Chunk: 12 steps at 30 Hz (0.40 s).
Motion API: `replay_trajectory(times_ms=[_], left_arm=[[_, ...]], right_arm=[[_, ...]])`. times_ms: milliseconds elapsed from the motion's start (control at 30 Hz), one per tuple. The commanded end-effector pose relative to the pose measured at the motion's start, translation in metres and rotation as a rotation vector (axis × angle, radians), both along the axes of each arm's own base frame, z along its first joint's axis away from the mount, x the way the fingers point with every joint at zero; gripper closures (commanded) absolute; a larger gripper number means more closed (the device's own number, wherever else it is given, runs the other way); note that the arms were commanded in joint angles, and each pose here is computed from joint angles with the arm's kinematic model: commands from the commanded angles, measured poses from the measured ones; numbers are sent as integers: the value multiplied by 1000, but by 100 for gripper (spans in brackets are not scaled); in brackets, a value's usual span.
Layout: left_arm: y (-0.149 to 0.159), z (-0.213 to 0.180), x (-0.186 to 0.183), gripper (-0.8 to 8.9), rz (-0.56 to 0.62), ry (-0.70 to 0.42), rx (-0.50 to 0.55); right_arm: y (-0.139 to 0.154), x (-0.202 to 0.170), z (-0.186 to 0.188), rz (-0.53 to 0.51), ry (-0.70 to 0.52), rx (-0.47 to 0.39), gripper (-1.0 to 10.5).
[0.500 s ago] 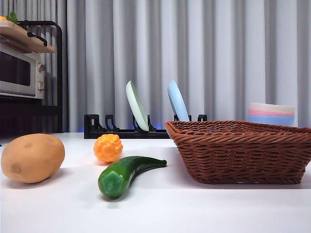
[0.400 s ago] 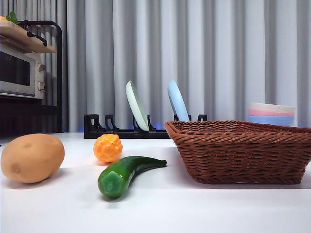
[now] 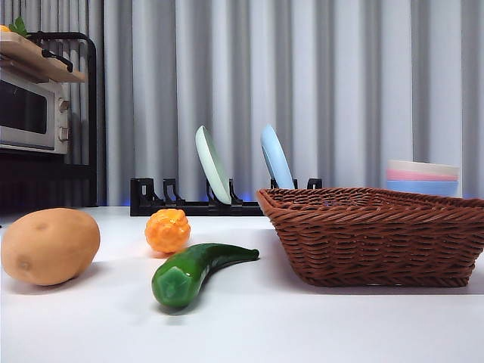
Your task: Pick up the basket,pick up the corn from the table,pick up the potato from the table,pick up the cucumber from the table,put all items into the basket
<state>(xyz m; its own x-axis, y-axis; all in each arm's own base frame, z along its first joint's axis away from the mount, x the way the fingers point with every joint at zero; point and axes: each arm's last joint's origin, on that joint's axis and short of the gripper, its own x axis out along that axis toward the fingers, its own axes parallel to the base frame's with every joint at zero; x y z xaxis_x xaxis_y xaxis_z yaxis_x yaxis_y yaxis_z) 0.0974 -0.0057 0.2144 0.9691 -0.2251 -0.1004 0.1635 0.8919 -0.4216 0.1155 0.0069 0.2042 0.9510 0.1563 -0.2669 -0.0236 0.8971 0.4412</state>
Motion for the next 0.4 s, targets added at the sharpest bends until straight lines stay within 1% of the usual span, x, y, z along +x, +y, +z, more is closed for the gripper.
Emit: replay_trajectory(times_ms=[33, 200, 333, 400], left_arm=[[0, 13, 6, 821, -1, 10, 37], [0, 39, 26, 821, -48, 50, 118], [-2, 56, 50, 821, -128, 106, 145], [-3, 62, 63, 821, -184, 142, 137]], right_arm=[[0, 12, 16, 24, 21, -72, 957], [1, 40, 44, 60, 55, -154, 956], [4, 65, 62, 147, 101, -167, 956], [5, 77, 68, 188, 143, -177, 956]])
